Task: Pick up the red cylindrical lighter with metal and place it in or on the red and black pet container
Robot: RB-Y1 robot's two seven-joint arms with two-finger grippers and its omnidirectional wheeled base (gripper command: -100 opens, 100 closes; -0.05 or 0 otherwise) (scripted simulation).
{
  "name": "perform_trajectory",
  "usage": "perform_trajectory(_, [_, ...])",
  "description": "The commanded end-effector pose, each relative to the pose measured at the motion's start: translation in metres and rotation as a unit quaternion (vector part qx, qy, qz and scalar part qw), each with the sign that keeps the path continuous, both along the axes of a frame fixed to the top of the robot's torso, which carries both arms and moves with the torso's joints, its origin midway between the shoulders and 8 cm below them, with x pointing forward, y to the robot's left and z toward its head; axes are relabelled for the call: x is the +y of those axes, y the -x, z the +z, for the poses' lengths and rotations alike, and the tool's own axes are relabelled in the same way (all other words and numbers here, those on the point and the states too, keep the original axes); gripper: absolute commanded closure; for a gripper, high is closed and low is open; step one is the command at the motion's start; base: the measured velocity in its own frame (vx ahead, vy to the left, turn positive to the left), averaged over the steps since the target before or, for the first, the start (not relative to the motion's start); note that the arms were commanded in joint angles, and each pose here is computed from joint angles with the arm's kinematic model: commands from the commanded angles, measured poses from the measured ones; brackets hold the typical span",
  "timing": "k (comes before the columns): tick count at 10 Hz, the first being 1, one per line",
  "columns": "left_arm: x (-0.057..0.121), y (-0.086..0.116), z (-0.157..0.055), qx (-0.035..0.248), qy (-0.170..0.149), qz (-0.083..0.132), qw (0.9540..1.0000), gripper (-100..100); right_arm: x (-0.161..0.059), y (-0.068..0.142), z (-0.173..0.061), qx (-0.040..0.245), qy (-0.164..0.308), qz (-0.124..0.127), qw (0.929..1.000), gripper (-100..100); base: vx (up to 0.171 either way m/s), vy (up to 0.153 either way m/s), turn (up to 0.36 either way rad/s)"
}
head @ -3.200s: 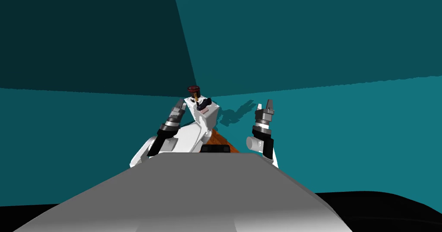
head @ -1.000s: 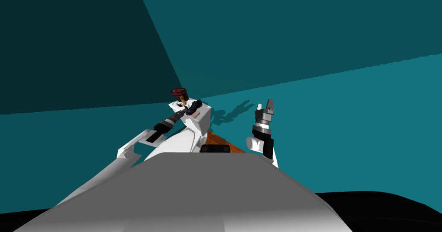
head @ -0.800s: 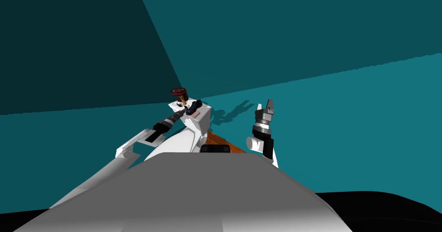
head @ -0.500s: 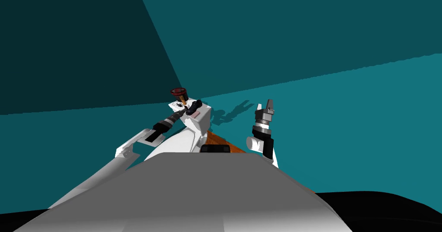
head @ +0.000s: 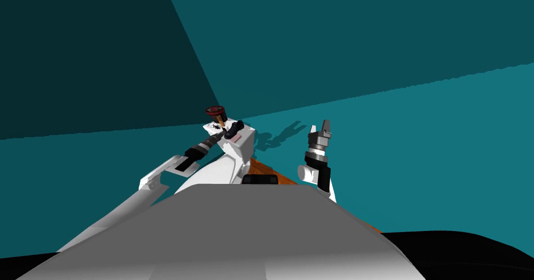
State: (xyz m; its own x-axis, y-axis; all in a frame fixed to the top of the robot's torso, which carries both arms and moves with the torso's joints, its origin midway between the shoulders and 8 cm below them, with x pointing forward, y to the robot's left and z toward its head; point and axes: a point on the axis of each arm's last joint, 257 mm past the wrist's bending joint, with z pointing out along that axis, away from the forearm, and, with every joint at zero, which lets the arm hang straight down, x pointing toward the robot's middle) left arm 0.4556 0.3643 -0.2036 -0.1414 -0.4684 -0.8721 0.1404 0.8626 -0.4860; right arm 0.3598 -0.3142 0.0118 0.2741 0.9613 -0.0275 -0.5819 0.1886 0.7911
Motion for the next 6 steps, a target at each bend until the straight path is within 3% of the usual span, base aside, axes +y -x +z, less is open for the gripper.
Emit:
perform_trajectory(1, [0.0018, -0.0002, -0.0008, 0.001, -0.003, 0.001, 1.0000, -100, 0.0000, 0.0000, 0.0000, 0.000, 0.000, 0.000, 1.0000, 0, 0.012, -0.012, 0.039])
perform_trajectory(6, [0.0018, -0.0002, -0.0008, 0.001, -0.003, 0.001, 1.0000, -100, 0.0000, 0.0000, 0.0000, 0.000, 0.000, 0.000, 1.0000, 0, 0.006, -0.004, 0.008])
